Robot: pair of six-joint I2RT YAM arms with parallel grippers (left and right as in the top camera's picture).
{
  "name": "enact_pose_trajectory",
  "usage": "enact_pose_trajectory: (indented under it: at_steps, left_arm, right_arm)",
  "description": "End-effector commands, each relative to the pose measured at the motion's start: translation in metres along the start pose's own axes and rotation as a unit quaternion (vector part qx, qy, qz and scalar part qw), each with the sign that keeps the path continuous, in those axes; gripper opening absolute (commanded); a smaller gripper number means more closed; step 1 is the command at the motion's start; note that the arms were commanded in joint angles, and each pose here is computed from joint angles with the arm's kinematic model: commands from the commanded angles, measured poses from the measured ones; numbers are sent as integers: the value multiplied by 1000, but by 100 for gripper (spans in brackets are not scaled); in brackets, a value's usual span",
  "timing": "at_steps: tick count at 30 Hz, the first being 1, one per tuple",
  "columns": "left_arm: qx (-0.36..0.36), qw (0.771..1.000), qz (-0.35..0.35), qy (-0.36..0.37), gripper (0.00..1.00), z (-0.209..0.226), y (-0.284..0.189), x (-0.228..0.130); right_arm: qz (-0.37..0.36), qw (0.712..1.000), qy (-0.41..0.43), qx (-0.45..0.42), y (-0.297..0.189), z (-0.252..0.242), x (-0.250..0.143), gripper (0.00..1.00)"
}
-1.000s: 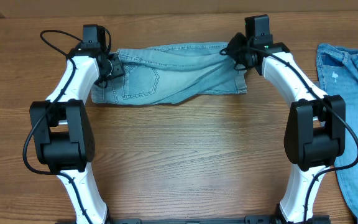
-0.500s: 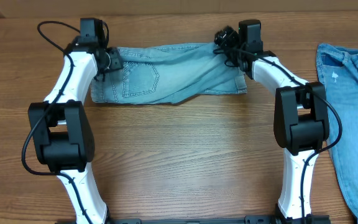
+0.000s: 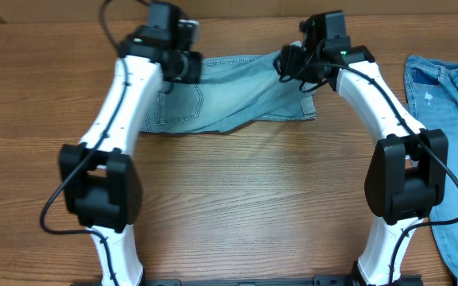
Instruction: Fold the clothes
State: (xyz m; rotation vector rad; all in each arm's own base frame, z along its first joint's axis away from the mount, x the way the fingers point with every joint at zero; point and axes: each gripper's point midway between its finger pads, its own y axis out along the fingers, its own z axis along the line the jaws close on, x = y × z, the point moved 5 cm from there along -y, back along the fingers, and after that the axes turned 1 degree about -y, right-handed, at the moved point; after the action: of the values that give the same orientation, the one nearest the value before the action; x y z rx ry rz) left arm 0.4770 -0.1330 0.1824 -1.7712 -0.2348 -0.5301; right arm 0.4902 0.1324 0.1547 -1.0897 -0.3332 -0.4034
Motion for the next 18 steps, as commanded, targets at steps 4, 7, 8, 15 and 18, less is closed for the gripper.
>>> enact_pose_trajectory:
  at_steps: [4,7,8,15,18]
  left_arm:
    - [6,998,43,49,4,-26,58,-19]
    - [7,998,47,47,4,-24,72,-21]
    - [7,998,49,46,4,-23,80,-23]
    - [45,999,7,15,6,-9,113,-12]
    - [76,996,-51,14,8,-3,113,10]
  right_arm:
    - [37,998,-55,1,18,-1,-27,4]
    - [38,998,-54,1,24,-6,-34,4]
    - [36,998,-55,1,27,-7,-36,4]
    - [37,998,-58,-7,32,-14,-42,4]
    - [42,997,-63,-15,35,-18,-47,4]
